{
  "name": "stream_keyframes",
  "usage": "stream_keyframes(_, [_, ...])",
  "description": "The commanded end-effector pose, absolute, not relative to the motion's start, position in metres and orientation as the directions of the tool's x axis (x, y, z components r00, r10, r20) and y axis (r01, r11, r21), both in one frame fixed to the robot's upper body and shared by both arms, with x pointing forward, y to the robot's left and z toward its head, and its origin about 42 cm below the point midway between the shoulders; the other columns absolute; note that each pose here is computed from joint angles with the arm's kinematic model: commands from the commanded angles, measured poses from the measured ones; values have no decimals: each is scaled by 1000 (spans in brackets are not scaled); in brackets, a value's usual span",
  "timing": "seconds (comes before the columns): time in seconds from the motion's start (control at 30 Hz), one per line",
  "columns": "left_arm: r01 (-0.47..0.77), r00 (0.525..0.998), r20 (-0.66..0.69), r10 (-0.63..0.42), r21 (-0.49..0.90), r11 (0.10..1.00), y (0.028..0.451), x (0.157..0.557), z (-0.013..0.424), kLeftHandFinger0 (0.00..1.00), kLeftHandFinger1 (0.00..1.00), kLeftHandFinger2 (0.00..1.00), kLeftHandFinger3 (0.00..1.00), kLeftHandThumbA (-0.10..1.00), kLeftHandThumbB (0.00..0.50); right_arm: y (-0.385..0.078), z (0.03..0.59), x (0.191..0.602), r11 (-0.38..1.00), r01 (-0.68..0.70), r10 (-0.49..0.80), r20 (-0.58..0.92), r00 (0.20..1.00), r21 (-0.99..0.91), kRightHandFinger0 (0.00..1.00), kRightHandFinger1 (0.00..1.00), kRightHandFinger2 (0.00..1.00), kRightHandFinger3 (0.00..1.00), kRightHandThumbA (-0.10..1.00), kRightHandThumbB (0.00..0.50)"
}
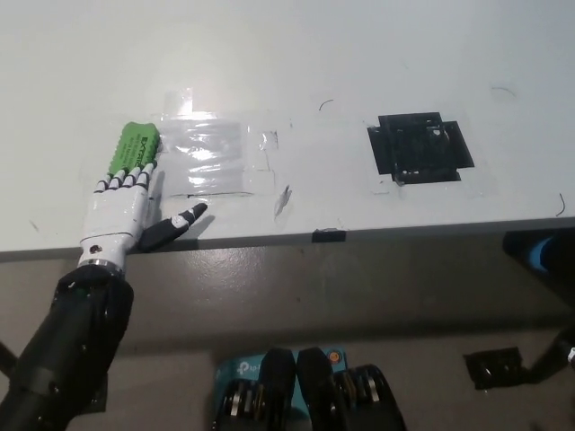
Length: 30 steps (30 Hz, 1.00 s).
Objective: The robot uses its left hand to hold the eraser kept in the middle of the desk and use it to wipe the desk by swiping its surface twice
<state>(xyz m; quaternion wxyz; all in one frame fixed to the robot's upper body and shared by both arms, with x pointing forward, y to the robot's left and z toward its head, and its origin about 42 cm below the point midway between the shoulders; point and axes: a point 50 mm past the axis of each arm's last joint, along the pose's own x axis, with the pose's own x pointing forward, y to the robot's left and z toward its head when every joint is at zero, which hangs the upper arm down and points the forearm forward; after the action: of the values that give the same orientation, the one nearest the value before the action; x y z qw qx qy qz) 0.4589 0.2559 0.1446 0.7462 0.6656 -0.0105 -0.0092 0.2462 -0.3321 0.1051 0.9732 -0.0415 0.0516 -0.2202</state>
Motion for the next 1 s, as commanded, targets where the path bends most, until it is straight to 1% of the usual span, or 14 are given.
stream_keyframes(0.0, [468,879,-471,-78,882,-59,221,416,54,1000,1000,1000,1000,1000,500,-334,125,256,896,430,-430,23,902,-112,845,897,852,855,1000,185])
stream_keyframes(0.13, [475,868,-487,-95,871,-126,203,416,50,1000,1000,1000,1000,1000,500,-332,127,260,901,416,-416,30,909,-119,849,901,864,841,1000,193])
stream_keyframes(0.2, [468,863,-491,-115,865,-183,187,419,49,1000,1000,1000,1000,1000,500,-332,129,263,902,411,-410,41,911,-130,854,904,868,849,1000,198])
stream_keyframes(0.33, [476,857,-499,-128,862,-176,171,424,52,1000,1000,1000,1000,1000,500,-330,130,264,902,414,-412,41,910,-124,842,894,861,860,1000,182])
stream_keyframes(0.43, [494,849,-503,-161,864,-97,156,427,56,1000,1000,1000,1000,1000,500,-328,130,266,906,407,-406,33,913,-119,857,906,872,872,1000,178])
stream_keyframes(0.5, [496,846,-503,-176,864,-87,149,427,56,1000,1000,1000,1000,1000,491,-328,131,267,906,406,-404,35,914,-121,855,903,866,865,1000,185])
stream_keyframes(0.57, [511,839,-511,-190,858,-53,137,426,55,1000,1000,1000,1000,1000,500,-327,132,267,907,405,-403,36,914,-115,864,906,867,869,1000,199])
stream_keyframes(0.63, [529,830,-512,-221,848,19,125,425,56,1000,1000,1000,1000,1000,486,-325,132,268,904,406,-405,34,914,-131,853,898,863,862,1000,213])
stream_keyframes(0.67, [534,825,-505,-254,843,56,111,425,57,1000,1000,1000,1000,1000,472,-324,133,269,904,408,-407,33,913,-126,843,880,845,843,1000,234])
stream_keyframes(0.73, [531,827,-493,-269,843,86,105,424,58,1000,1000,1000,1000,1000,473,-322,133,270,907,403,-402,33,915,-122,838,875,837,838,1000,228])
stream_keyframes(0.77, [530,826,-481,-295,841,111,89,424,61,1000,1000,1000,1000,1000,489,-320,134,272,909,399,-398,37,917,-123,833,874,837,836,1000,235])
stream_keyframes(0.83, [529,824,-476,-307,841,117,83,424,62,1000,1000,1000,1000,1000,500,-318,133,273,910,395,-394,37,918,-124,830,872,835,832,1000,240])
stream_keyframes(0.93, [545,809,-478,-342,828,133,62,422,66,1000,1000,1000,1000,1000,498,-317,134,275,905,403,-401,44,915,-137,826,872,836,830,1000,224])
stream_keyframes(0.97, [551,805,-474,-356,821,152,54,422,69,1000,1000,1000,1000,1000,500,-315,135,277,901,407,-404,47,913,-151,831,878,840,834,1000,207])
